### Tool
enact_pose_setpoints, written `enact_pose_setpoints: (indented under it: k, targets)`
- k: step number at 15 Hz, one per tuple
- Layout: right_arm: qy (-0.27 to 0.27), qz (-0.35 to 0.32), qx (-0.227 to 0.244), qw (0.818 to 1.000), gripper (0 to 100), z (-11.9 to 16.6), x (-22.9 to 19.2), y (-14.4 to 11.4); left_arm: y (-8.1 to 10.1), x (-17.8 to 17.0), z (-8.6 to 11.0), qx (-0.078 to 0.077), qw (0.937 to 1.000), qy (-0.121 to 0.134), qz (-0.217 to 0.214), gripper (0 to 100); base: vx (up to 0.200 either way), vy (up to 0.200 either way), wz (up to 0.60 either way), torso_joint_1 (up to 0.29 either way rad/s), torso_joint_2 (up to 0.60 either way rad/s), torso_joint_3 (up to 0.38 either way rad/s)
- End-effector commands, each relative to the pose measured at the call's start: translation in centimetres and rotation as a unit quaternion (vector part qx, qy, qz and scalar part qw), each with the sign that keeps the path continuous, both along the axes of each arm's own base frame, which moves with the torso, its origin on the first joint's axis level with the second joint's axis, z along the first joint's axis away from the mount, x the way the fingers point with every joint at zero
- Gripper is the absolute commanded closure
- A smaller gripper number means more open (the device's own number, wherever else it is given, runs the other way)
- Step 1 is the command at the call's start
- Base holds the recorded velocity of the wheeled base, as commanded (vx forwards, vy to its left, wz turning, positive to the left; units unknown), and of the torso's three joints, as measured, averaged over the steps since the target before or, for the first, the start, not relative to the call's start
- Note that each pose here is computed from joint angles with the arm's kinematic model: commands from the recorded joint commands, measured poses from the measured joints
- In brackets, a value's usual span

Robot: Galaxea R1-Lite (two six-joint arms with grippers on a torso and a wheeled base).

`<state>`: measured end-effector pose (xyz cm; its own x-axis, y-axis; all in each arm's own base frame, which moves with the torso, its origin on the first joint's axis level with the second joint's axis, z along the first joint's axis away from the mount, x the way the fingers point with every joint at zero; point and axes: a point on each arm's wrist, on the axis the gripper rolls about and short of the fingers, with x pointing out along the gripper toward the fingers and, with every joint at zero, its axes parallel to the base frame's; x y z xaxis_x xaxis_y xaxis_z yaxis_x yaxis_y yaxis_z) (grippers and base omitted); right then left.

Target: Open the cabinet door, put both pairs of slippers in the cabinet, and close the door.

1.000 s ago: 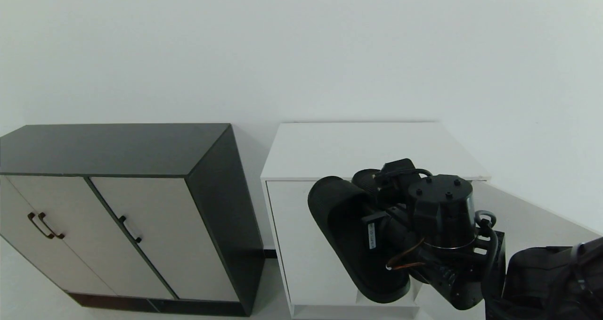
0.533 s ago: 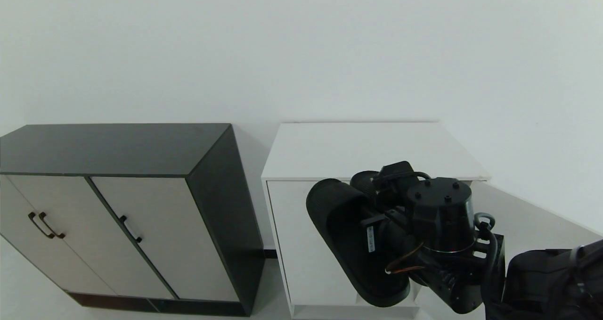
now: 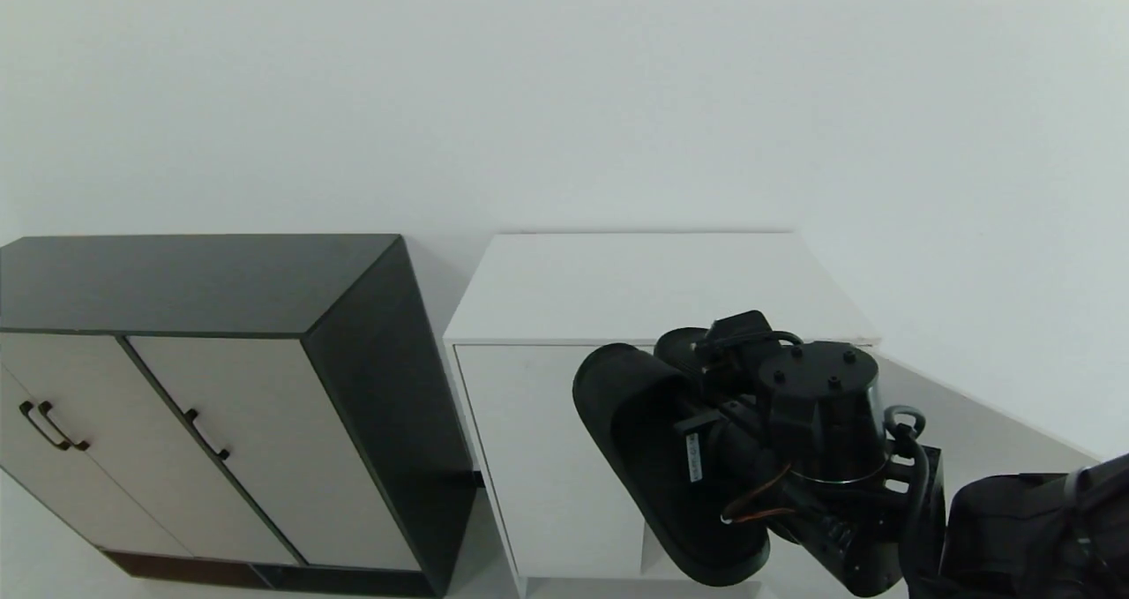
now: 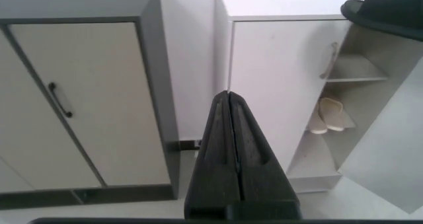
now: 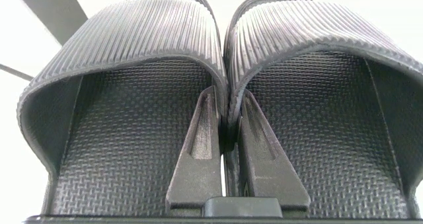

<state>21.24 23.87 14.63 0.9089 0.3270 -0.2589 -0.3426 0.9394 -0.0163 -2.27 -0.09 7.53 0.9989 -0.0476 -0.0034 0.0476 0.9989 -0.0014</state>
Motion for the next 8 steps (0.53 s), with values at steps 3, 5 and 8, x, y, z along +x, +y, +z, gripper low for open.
enact_pose_setpoints:
  k: [3,5,8]
  targets:
    - [0.002,0.017,0.000,1.000,100,0.1,-1.2,-0.2,0.0,0.0,0.0,-0.001,1.0000,0.000,0.000,100,0.000,-0.200,0.00,0.004,0.01,0.002]
    - [0.008,0.046,0.003,0.999,100,0.3,-2.1,-0.6,0.0,0.0,0.0,-0.001,1.0000,0.000,0.000,100,0.000,-0.200,0.00,0.000,0.00,0.007]
    - [0.007,0.043,0.002,0.999,100,0.2,-2.1,-0.6,0.0,0.0,0.0,-0.001,1.0000,0.000,0.000,100,0.000,-0.200,0.00,0.001,0.00,0.001]
